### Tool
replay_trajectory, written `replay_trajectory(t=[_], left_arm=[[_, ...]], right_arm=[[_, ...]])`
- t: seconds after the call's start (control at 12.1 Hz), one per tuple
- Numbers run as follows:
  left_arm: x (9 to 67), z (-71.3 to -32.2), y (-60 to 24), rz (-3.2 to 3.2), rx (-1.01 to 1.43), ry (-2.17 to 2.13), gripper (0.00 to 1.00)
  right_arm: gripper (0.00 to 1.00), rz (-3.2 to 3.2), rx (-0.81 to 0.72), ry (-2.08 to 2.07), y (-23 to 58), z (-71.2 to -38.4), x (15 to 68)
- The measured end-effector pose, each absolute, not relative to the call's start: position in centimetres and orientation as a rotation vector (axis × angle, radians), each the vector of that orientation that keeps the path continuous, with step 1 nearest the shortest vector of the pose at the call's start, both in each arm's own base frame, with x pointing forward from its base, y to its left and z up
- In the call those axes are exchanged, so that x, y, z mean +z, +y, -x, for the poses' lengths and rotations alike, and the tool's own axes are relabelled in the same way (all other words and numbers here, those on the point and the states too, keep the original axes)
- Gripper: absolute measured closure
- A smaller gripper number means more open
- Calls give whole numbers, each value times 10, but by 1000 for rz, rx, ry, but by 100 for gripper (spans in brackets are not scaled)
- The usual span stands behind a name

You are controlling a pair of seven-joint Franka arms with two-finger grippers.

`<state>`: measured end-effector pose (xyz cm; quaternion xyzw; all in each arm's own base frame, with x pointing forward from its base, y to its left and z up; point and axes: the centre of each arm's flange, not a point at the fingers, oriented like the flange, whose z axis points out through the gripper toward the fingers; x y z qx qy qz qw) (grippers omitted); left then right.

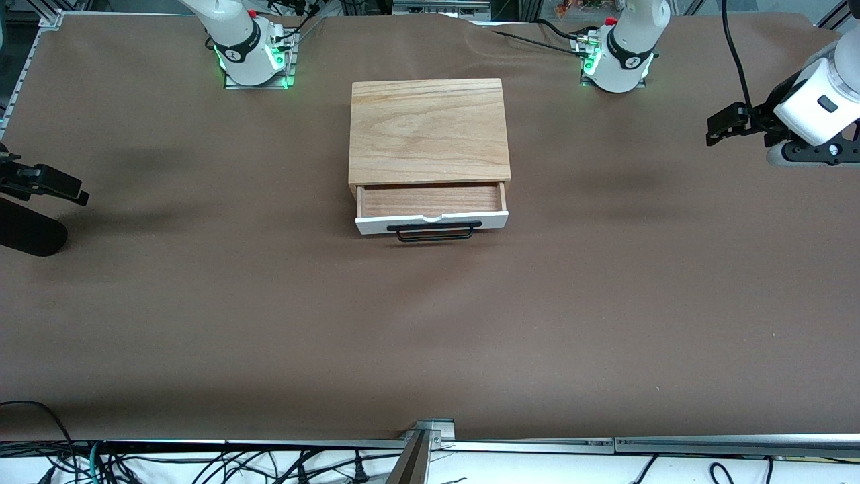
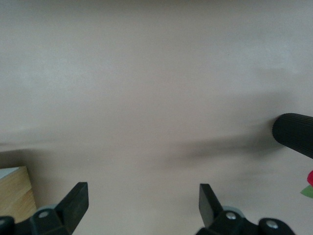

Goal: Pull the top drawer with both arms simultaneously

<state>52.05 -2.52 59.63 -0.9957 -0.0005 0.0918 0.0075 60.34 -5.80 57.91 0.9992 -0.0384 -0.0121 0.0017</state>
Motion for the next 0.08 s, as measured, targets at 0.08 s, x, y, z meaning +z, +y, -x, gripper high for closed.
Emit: replay_trajectory(t=[0.08], left_arm=[[597, -520, -28, 3112, 286, -5, 0]], right_arm=[[0, -3135, -38, -120, -58, -603, 579]])
